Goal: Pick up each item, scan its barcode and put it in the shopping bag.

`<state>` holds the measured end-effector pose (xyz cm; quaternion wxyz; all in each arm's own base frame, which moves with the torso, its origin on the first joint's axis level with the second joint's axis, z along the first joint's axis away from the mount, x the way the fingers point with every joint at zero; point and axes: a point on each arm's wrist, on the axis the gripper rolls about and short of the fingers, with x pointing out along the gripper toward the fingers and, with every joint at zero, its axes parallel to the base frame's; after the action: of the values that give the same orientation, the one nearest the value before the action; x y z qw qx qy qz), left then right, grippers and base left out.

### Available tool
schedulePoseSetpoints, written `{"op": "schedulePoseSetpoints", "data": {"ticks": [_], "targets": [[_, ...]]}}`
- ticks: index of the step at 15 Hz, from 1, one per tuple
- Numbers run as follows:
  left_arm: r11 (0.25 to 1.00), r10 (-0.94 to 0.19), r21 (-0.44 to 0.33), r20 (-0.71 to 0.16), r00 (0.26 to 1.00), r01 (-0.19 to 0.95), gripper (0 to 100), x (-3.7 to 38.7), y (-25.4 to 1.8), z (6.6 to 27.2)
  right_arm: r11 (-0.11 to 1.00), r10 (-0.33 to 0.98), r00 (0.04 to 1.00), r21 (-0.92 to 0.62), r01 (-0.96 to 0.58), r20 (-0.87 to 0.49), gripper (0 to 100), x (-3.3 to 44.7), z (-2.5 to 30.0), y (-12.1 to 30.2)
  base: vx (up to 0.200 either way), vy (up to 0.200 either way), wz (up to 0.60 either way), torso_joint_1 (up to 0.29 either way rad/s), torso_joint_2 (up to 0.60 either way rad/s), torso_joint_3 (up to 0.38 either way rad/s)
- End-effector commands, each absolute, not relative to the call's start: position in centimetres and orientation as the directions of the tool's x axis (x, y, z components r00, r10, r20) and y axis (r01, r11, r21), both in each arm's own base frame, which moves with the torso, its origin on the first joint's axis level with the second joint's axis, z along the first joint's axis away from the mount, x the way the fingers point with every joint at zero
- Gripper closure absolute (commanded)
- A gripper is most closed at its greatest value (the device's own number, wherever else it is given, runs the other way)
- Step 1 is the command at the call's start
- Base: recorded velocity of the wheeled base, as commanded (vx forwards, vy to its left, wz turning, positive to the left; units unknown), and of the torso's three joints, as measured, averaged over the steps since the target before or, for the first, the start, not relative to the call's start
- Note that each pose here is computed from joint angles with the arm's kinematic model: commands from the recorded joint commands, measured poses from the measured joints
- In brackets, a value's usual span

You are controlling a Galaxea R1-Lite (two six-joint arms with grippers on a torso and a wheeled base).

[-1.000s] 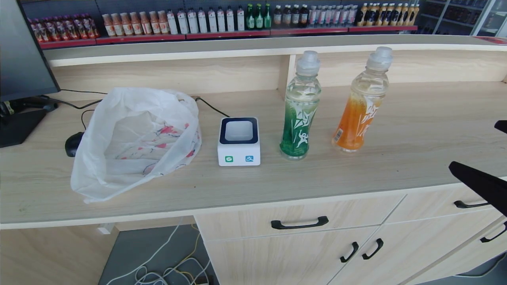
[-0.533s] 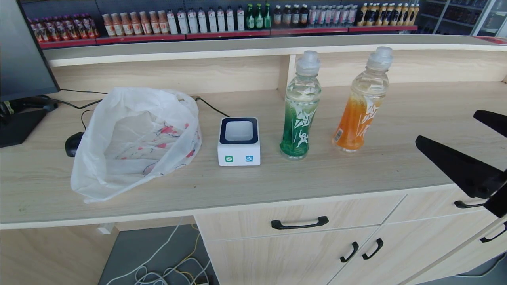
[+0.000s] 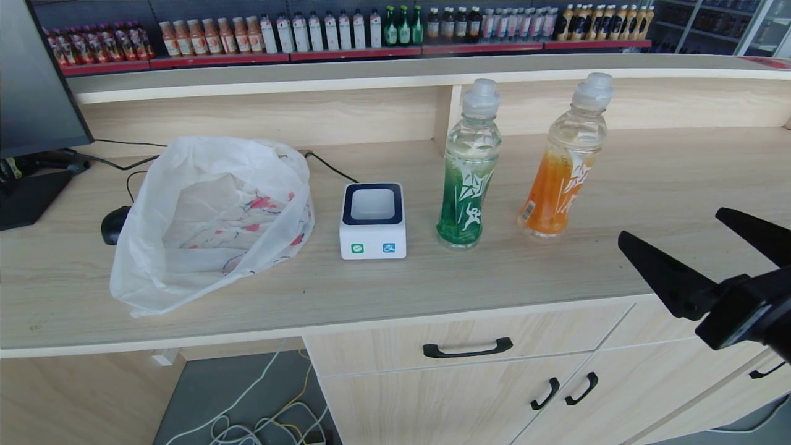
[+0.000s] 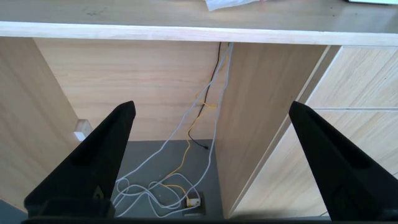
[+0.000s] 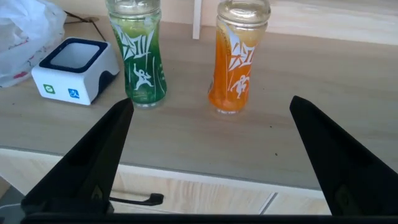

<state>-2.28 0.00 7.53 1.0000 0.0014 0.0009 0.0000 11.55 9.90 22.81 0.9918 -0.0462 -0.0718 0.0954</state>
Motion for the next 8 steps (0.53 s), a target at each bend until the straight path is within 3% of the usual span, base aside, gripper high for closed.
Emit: {"op": "schedulePoseSetpoints", "data": {"ticks": [1, 5, 8], "targets": [[1.0, 0.0, 0.003, -0.002, 1.0, 0.0, 0, -2.3, 0.0, 7.5, 0.977, 0.198, 0.973, -0.109, -0.186, 0.117, 0, 11.6, 22.3, 10.0, 0.0, 0.0, 0.0, 0.0, 0.0, 0.0], [1.0, 0.0, 0.003, -0.002, 1.0, 0.0, 0, -2.3, 0.0, 7.5, 0.997, 0.071, 0.993, 0.001, -0.071, 0.092, 0, 13.1, 22.7, 11.2, 0.0, 0.0, 0.0, 0.0, 0.0, 0.0], [1.0, 0.0, 0.003, -0.002, 1.0, 0.0, 0, -2.3, 0.0, 7.5, 0.997, 0.068, 0.992, 0.021, -0.071, 0.106, 0, 14.5, 23.8, 12.6, 0.0, 0.0, 0.0, 0.0, 0.0, 0.0]]}}
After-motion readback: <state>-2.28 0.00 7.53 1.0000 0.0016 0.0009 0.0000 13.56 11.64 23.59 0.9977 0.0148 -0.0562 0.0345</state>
